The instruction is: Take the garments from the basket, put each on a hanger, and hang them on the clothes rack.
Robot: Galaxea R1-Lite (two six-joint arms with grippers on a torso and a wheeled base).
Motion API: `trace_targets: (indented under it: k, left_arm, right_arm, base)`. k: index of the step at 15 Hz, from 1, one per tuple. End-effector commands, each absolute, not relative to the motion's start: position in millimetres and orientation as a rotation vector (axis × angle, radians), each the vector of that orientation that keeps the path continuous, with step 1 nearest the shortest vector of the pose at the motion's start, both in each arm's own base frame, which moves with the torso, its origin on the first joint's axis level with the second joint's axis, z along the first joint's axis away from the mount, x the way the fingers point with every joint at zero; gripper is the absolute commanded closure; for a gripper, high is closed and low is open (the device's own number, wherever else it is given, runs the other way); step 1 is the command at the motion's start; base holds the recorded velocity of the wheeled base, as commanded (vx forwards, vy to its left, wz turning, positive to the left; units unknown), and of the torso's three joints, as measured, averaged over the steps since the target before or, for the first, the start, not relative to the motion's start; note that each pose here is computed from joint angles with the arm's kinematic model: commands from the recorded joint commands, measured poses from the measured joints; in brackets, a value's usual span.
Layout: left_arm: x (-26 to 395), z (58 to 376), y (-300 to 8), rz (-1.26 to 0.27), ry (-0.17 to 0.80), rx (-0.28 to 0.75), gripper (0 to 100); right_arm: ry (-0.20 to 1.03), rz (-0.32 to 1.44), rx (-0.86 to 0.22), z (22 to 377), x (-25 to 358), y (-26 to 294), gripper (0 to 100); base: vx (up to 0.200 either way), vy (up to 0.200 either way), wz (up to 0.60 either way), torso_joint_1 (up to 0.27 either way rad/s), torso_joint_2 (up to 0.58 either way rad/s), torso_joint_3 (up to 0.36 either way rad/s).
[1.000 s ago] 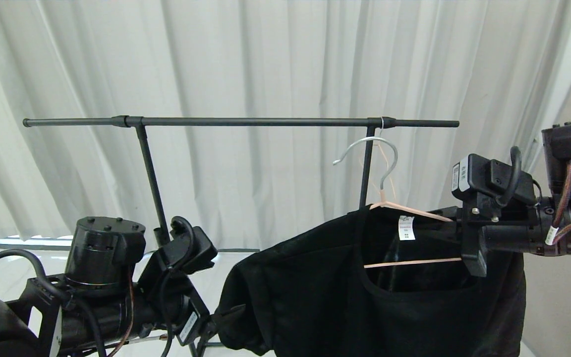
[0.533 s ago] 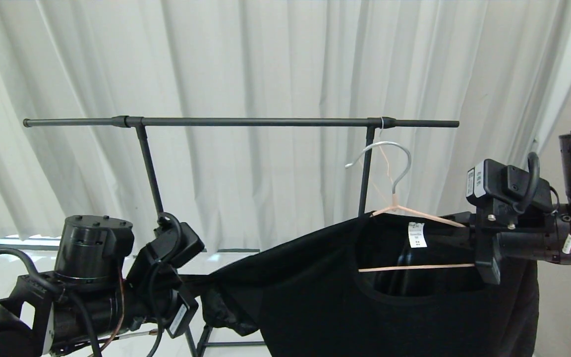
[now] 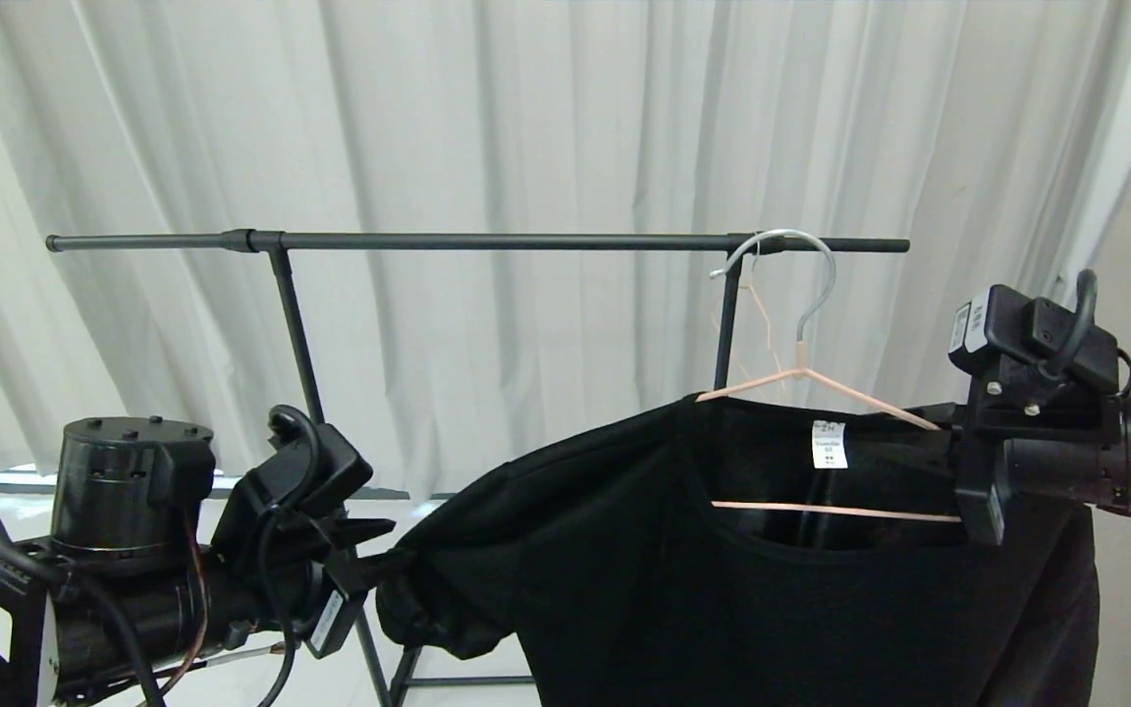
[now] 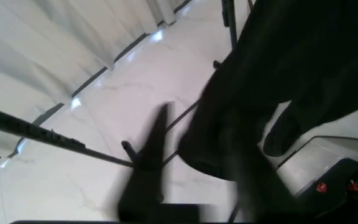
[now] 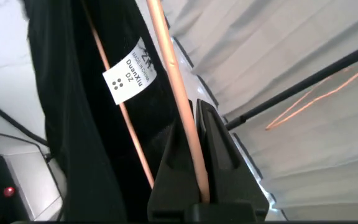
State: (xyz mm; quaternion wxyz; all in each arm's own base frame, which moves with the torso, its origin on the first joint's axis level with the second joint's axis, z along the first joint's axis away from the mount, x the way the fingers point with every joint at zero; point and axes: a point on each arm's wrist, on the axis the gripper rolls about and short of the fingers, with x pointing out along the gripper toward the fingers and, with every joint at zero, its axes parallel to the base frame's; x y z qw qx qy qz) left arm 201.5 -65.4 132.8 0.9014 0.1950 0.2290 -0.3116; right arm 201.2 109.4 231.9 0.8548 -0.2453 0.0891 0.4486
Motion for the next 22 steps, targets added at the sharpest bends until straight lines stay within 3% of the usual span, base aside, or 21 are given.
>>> trace_targets:
  k: [1,4,6,10,12,14,18,22]
  left_arm:
    - [199.4,137.8,-65.5,-0.643,0.450,0.402,0]
    - [190.6,177.3,-61.2,-0.606,0.273,0.405,0]
    - [186.0,190.0,-56.5,-0.577,0.221,0.394,0]
    - [210.4,229.3,-42.0,-0.247,0.211,0.081,0]
    - [215.2,225.2,-34.0,-0.169,0.256,0.096,0]
    - [213.5,218.3,-33.6,-0.171,0.277,0.144,0]
    - [211.7,215.8,-32.6,-0.129,0.285,0.172,0]
    - [211.8,214.6,-32.5,-0.123,0.290,0.173,0]
  right_arm:
    - [0.200,0.927,-0.512,231.0,201.6,109.3,100]
    - [0.277,0.808,-0.409,230.9,203.4,107.5,100]
    - [0.312,0.735,-0.366,230.2,205.0,105.6,100]
    - [0.492,0.355,-0.387,213.3,223.6,104.6,100]
    - [0.588,0.242,-0.392,213.7,229.6,104.5,100]
    - [0.667,0.161,-0.325,221.1,239.4,112.7,100]
    - [0.663,0.136,-0.289,221.4,248.8,135.0,100]
    - [0.641,0.153,-0.282,221.4,249.4,141.5,100]
  base:
    - [0.000,0.000,0.00,0.000,0.00,0.000]
    - [0.000,0.000,0.00,0.000,0.00,0.000]
    - [0.000,0.000,0.00,0.000,0.00,0.000]
    - [0.000,0.000,0.00,0.000,0.00,0.000]
    - [0.000,0.000,0.00,0.000,0.00,0.000]
    - [0.000,0.000,0.00,0.000,0.00,0.000]
    - [0.000,0.000,0.00,0.000,0.00,0.000]
    - [0.000,0.200,0.00,0.001,0.00,0.006]
